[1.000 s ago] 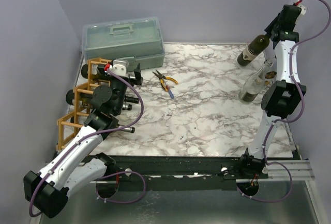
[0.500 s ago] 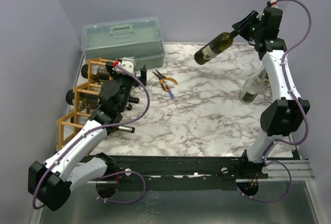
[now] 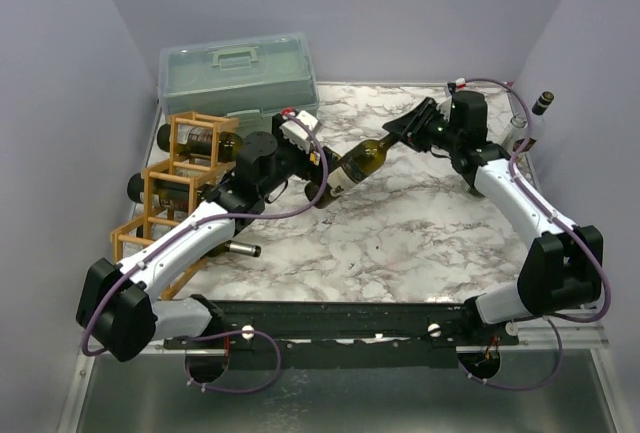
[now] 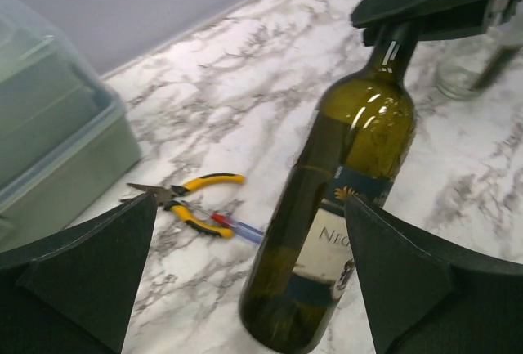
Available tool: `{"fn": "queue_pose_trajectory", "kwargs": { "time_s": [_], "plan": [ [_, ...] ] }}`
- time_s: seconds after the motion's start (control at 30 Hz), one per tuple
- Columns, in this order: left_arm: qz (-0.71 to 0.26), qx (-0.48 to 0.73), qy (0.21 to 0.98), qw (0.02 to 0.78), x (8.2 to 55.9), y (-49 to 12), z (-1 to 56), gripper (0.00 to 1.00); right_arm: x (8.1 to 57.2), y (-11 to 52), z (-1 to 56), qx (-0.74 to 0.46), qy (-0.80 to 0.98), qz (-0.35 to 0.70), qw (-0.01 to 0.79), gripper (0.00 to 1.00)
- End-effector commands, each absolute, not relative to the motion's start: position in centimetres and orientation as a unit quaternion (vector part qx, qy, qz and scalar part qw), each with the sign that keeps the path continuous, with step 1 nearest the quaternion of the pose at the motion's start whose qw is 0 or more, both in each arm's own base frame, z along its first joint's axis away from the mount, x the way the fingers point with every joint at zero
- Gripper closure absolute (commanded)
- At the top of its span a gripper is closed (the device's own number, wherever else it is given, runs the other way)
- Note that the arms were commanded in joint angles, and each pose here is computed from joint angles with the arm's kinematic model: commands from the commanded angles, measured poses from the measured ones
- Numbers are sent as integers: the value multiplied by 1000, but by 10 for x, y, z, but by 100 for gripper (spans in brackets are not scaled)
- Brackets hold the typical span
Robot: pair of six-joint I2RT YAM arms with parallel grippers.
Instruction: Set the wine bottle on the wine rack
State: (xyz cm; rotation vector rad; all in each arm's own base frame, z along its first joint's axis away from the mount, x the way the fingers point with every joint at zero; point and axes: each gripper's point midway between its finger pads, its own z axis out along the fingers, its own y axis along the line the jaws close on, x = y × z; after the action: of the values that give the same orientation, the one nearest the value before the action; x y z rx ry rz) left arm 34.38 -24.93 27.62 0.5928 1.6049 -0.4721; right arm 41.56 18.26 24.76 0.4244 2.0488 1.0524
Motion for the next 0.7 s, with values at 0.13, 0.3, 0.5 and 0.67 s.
{"fn": "queue_pose_trajectory", "kwargs": {
  "time_s": [0.13,0.3,0.5,0.67],
  "plan": [
    [-265,365,692,563,306,-303,251,1,386,206,326,135,725,527,422,100],
    [-239,393,701,545,303,-313,230,1,377,206,338,133,715,537,427,100],
    [-126,390,727,551,319,-298,211,1,359,214,346,132,697,575,407,100],
    [-82,376,727,569,327,-282,218,2,349,220,343,134,694,591,390,100]
  ]
}}
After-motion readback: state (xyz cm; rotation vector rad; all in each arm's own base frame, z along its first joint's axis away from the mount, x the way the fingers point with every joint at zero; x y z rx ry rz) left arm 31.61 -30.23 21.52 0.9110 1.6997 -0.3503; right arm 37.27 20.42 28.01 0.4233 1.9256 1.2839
